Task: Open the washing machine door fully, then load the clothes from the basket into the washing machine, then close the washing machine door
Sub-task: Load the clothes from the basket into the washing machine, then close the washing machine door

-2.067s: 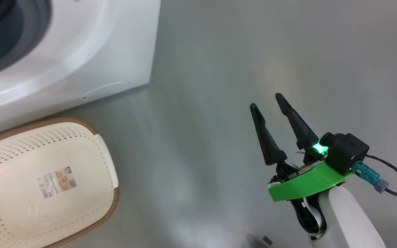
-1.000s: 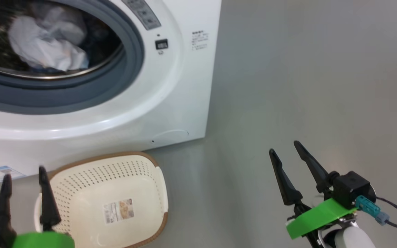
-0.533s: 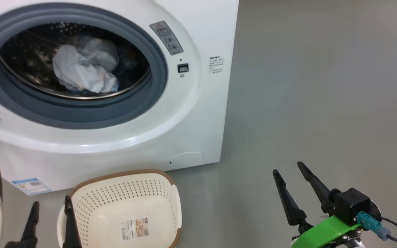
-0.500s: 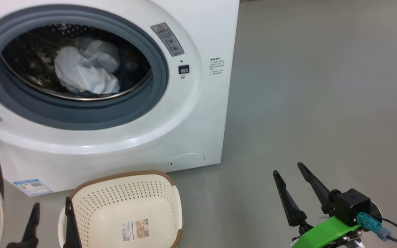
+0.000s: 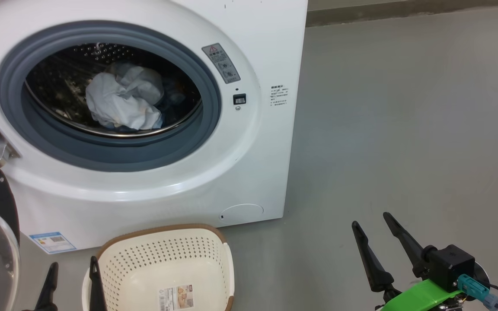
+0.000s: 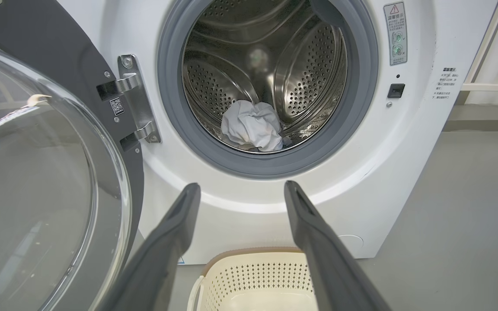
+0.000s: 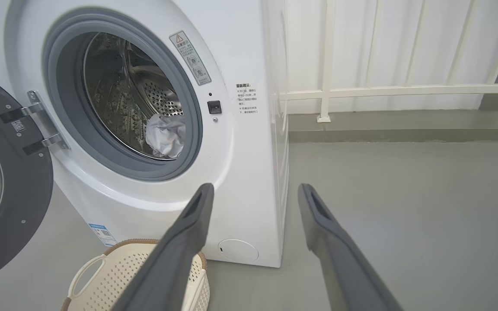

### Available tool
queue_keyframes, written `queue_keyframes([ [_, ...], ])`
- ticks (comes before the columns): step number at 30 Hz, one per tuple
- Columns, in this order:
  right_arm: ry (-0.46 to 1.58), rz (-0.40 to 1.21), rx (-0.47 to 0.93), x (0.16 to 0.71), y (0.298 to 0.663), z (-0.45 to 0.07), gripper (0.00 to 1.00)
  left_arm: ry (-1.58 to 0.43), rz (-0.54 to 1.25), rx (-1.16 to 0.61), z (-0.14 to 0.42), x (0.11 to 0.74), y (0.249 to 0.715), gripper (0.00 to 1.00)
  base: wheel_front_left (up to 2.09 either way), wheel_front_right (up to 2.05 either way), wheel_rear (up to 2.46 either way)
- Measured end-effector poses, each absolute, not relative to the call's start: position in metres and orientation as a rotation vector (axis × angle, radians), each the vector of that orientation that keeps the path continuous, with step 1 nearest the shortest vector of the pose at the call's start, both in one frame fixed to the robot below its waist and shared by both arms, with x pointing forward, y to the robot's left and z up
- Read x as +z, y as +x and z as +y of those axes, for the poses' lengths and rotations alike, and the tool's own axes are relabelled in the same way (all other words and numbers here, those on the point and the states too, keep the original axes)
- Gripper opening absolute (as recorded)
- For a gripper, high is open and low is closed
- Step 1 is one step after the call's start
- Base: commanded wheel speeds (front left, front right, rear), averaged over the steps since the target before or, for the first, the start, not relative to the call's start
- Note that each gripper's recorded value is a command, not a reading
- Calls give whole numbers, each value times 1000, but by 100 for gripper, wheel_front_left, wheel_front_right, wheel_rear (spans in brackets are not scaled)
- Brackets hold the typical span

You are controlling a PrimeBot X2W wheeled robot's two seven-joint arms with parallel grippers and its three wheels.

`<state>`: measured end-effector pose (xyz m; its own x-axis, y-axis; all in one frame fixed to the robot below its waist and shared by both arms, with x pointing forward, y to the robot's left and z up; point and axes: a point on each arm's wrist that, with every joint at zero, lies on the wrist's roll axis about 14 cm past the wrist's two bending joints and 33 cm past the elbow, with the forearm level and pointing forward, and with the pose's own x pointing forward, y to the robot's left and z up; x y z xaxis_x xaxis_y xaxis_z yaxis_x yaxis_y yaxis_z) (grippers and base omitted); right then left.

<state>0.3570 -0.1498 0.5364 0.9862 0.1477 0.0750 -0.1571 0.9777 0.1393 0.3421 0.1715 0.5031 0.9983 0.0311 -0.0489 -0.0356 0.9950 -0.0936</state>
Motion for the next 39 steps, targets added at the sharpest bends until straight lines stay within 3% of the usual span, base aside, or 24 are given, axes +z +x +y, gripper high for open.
queue_keyframes([
  [28, 142, -65, 146, 538, 349, -152, 100, -89, 34, 20, 168, 507, 337, 100, -1, 1, 0],
  [39, 142, -62, 146, 538, 351, -152, 100, -88, 50, 22, 169, 503, 336, 100, -96, 96, 0],
])
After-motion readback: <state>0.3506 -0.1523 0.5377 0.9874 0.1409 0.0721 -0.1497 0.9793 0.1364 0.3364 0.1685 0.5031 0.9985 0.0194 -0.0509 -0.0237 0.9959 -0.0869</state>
